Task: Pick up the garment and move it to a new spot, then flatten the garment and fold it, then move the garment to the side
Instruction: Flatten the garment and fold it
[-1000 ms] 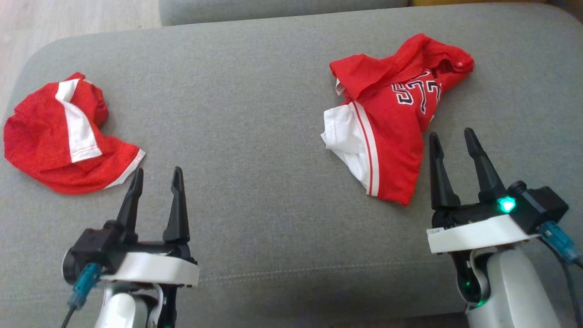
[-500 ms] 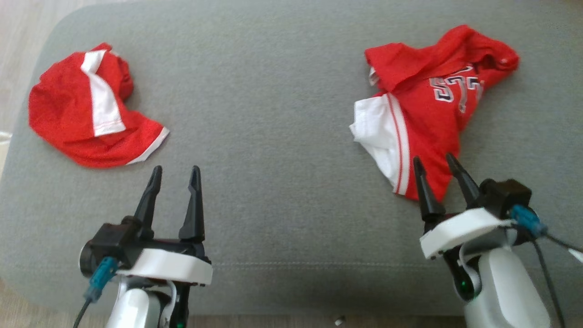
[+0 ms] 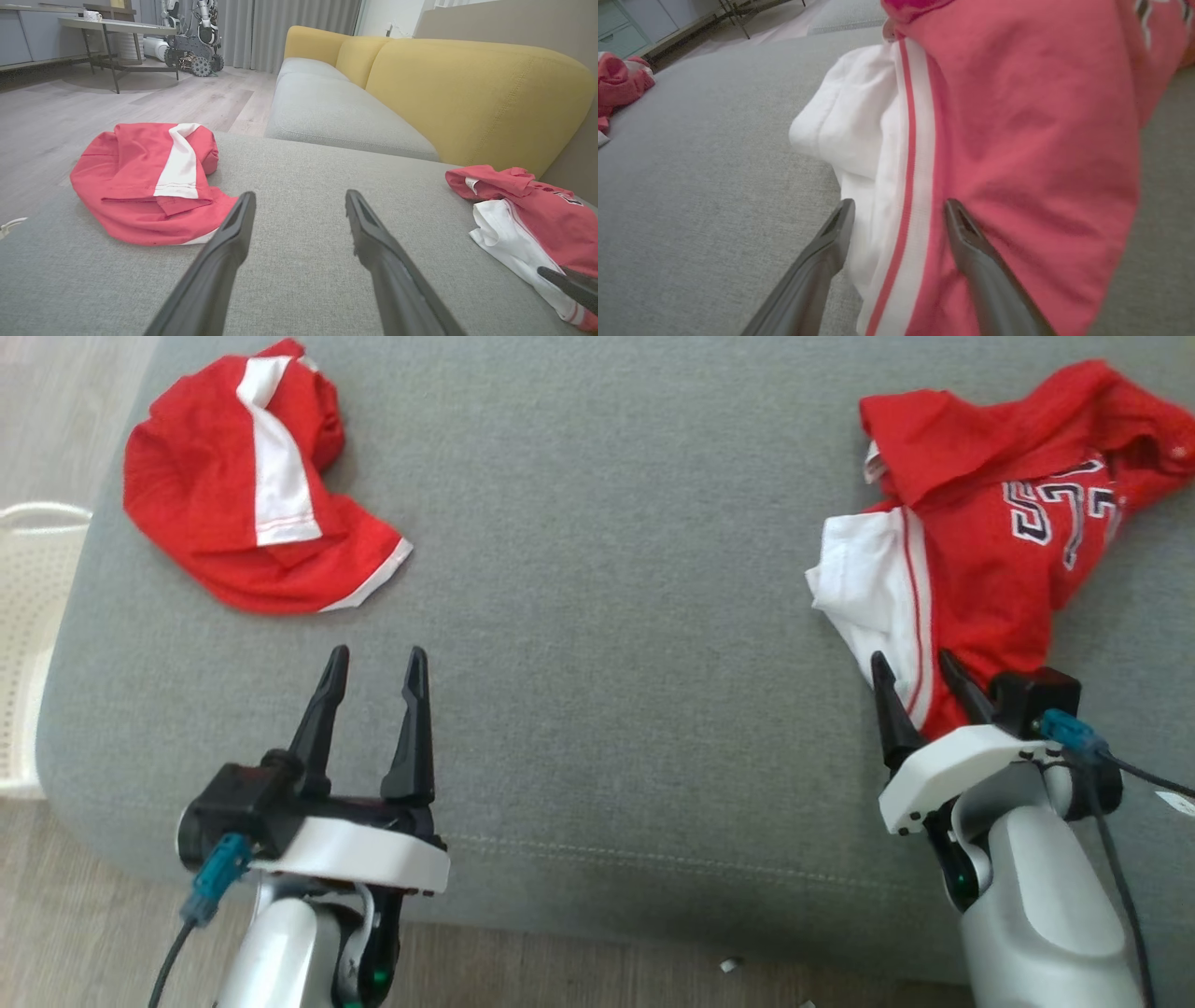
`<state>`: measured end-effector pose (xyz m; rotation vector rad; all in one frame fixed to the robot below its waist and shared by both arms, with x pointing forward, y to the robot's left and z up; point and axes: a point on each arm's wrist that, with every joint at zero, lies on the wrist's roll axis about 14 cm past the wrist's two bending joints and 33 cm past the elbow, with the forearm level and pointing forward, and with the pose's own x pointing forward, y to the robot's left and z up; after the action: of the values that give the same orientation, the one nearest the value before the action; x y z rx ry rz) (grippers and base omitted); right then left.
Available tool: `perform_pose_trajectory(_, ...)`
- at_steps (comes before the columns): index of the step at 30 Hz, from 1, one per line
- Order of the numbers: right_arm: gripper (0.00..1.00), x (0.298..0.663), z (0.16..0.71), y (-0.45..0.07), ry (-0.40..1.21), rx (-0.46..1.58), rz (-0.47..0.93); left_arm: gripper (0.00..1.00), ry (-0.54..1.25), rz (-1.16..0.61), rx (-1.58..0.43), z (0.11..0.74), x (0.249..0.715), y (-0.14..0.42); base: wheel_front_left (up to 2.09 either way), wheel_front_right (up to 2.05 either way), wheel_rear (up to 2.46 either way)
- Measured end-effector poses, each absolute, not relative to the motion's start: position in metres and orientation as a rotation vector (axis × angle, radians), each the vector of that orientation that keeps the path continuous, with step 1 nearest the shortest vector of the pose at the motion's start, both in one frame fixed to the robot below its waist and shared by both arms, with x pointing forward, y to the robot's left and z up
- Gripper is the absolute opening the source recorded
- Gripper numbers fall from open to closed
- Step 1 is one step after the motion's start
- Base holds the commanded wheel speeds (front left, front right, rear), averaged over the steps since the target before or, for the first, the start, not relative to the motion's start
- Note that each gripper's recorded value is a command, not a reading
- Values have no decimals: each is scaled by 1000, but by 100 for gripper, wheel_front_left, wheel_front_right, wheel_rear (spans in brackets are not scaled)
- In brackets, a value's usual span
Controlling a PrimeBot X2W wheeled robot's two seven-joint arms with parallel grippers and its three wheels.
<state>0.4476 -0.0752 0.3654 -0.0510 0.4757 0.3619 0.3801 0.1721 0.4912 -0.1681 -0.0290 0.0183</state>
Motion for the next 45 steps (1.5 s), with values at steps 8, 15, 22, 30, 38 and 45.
perform_pose_trajectory(8,0,452,356,-70,505,-55,374,100,-26,30,-171,491,380,174,0,0,0)
perform_pose_trajectory(15,0,467,402,-67,329,11,358,100,-49,24,-180,499,377,172,0,0,0)
perform_pose_trajectory(22,0,481,500,-68,28,44,348,100,-88,10,-187,512,366,166,0,0,0)
perform_pose_trajectory(30,0,475,589,-37,-160,33,441,100,-107,-14,-195,519,349,157,0,0,0)
perform_pose_trajectory(38,0,529,660,35,-239,-99,567,100,-79,24,-216,511,341,163,0,0,0)
perform_pose_trajectory(45,0,594,612,66,-69,-330,607,100,-58,88,-228,507,342,179,0,0,0)
